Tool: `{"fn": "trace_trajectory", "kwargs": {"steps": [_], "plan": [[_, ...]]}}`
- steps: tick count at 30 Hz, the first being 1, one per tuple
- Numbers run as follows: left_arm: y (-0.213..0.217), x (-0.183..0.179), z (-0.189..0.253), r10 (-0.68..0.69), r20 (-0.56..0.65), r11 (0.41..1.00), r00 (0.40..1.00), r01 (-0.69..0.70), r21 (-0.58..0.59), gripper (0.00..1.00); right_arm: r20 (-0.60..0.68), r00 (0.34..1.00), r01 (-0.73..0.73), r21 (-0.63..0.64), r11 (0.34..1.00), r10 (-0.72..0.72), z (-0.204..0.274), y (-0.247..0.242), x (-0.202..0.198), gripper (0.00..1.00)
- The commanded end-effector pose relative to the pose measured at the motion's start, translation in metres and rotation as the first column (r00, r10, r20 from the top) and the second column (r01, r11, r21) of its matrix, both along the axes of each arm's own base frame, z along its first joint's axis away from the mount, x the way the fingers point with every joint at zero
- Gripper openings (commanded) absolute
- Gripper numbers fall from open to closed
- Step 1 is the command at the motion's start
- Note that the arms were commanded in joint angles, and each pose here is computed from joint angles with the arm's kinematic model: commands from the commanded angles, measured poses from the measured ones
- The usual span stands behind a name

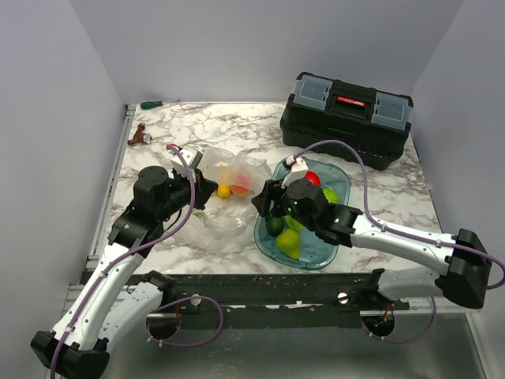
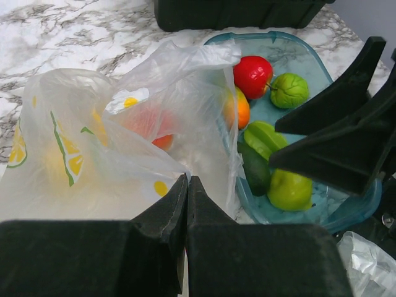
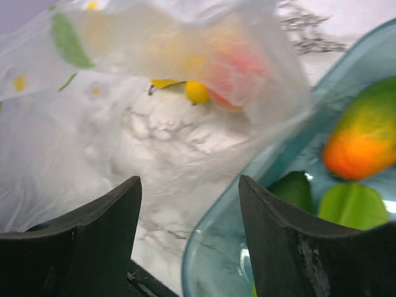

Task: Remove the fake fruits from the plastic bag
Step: Place the fake fruit in the bin, then take out the fake fruit from the plastic bag.

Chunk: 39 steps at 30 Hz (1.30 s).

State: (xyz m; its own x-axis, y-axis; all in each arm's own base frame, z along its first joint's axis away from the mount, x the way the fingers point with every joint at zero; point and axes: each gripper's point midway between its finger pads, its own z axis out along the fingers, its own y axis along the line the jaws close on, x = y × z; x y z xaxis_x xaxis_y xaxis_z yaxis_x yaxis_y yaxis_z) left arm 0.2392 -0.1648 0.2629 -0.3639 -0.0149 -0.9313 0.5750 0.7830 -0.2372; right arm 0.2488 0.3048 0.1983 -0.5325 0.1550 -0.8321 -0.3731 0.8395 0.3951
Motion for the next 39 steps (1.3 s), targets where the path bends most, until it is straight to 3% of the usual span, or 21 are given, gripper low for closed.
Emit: {"fn": "trace_trajectory", "kwargs": {"steps": [1,5,10,21,27,36,39], "plan": [[-0.01,-0.008,0.012,-0.077,0.049,0.996,0.996,0.079,-0.034,0.0,0.098,0.985,-0.147,0.066,0.987,0.14,0.017,0.046,-0.011,0.64],[-0.016,-0.014,0.02,-0.12,0.079,0.99,0.99,0.125,-0.059,0.0,0.135,0.964,-0.239,0.068,0.969,0.228,0.012,0.077,-0.019,0.58],[-0.027,-0.026,0.027,-0.194,0.102,0.976,0.976,0.203,-0.084,0.0,0.129,0.968,-0.217,-0.007,0.976,0.216,-0.017,0.098,-0.002,0.57],[-0.033,-0.03,0.023,-0.223,0.094,0.971,0.97,0.23,-0.067,0.0,0.182,0.983,-0.002,-0.065,0.998,0.013,-0.056,0.12,0.054,0.63],[-0.035,-0.035,0.025,-0.241,0.11,0.966,0.964,0.249,-0.067,0.0,0.215,0.977,0.04,-0.105,0.994,-0.016,-0.069,0.134,0.072,0.64],[-0.032,-0.037,0.028,-0.228,0.123,0.969,0.966,0.237,-0.064,0.0,0.252,0.955,0.218,-0.248,0.944,-0.154,-0.101,0.12,0.107,0.67],[-0.03,-0.035,0.028,-0.213,0.124,0.973,0.969,0.222,-0.061,0.0,0.268,0.948,0.25,-0.285,0.925,-0.174,-0.108,0.115,0.111,0.75]]}}
